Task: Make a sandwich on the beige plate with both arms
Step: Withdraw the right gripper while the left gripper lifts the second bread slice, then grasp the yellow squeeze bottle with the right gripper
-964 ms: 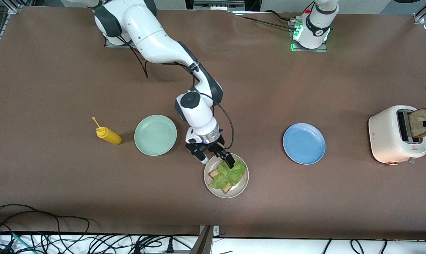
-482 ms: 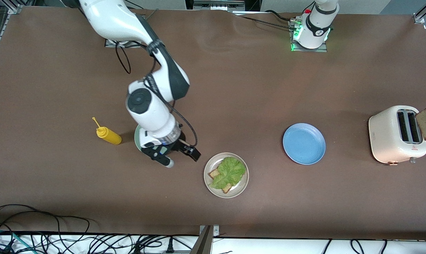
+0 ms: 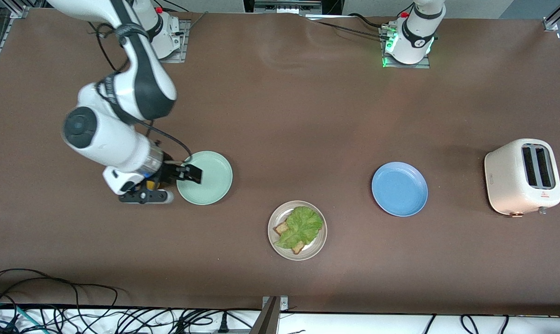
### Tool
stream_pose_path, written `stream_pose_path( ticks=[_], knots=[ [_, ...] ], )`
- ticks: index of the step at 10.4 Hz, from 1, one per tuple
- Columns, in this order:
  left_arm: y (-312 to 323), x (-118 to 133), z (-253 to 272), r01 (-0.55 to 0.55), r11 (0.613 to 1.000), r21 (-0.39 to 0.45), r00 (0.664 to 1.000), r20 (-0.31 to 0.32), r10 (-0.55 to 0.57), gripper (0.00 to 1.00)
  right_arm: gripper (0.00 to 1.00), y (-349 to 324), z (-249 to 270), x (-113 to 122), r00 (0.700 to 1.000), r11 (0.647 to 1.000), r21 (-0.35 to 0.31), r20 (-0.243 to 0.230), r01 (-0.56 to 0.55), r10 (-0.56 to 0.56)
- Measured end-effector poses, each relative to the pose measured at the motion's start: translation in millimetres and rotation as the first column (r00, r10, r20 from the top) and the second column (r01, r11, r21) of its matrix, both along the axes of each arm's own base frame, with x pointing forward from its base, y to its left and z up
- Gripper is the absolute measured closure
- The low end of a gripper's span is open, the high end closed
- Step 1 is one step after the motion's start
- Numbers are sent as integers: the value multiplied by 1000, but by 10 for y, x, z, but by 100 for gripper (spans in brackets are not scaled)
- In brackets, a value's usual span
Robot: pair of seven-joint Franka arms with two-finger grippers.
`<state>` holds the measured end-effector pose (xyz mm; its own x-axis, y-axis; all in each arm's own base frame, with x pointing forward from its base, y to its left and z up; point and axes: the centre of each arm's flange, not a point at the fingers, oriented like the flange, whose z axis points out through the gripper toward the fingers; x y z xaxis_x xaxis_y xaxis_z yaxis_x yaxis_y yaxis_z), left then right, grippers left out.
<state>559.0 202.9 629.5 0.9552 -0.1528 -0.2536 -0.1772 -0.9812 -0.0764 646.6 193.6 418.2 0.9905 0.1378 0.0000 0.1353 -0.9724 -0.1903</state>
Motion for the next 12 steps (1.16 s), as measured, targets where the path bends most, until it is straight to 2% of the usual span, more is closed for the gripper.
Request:
stream_pose_path(
  ticks=[1, 3, 4, 6, 7, 9, 10, 12],
  knots=[
    [-97, -83, 125, 4, 1000, -12, 1000, 0, -4, 91, 0, -267, 31, -58, 993, 993, 5, -6, -119, 119],
    [-327, -237, 360, 10, 997, -75, 1000, 20, -9, 91, 0, -819, -19, -152, 934, 934, 27, 1, -356, 356],
    [-512, -256, 398, -3, 996, -93, 1000, 11, 4, 91, 0, -1092, -93, -189, 883, 882, 40, 17, -469, 468],
    [-1156, -158, 362, -48, 996, -80, 999, -8, 48, 91, 0, -1603, -275, -252, 761, 757, 79, 72, -649, 645],
    [-1553, -115, 342, -70, 995, -70, 998, -8, 70, 91, 0, -1816, -359, -285, 700, 693, 98, 112, -714, 705],
    [-2130, -106, 290, -114, 990, -84, 993, -20, 112, 91, 0, -2194, -523, -362, 563, 545, 143, 231, -826, 793],
    [-2215, -94, 248, -129, 987, -98, 991, -33, 126, 91, 0, -2378, -628, -406, 505, 474, 173, 300, -863, 809],
    [-2134, 20, 75, -140, 984, -114, 989, -57, 134, 91, 0, -2765, -944, -456, 405, 358, 191, 445, -914, 799]
  ],
)
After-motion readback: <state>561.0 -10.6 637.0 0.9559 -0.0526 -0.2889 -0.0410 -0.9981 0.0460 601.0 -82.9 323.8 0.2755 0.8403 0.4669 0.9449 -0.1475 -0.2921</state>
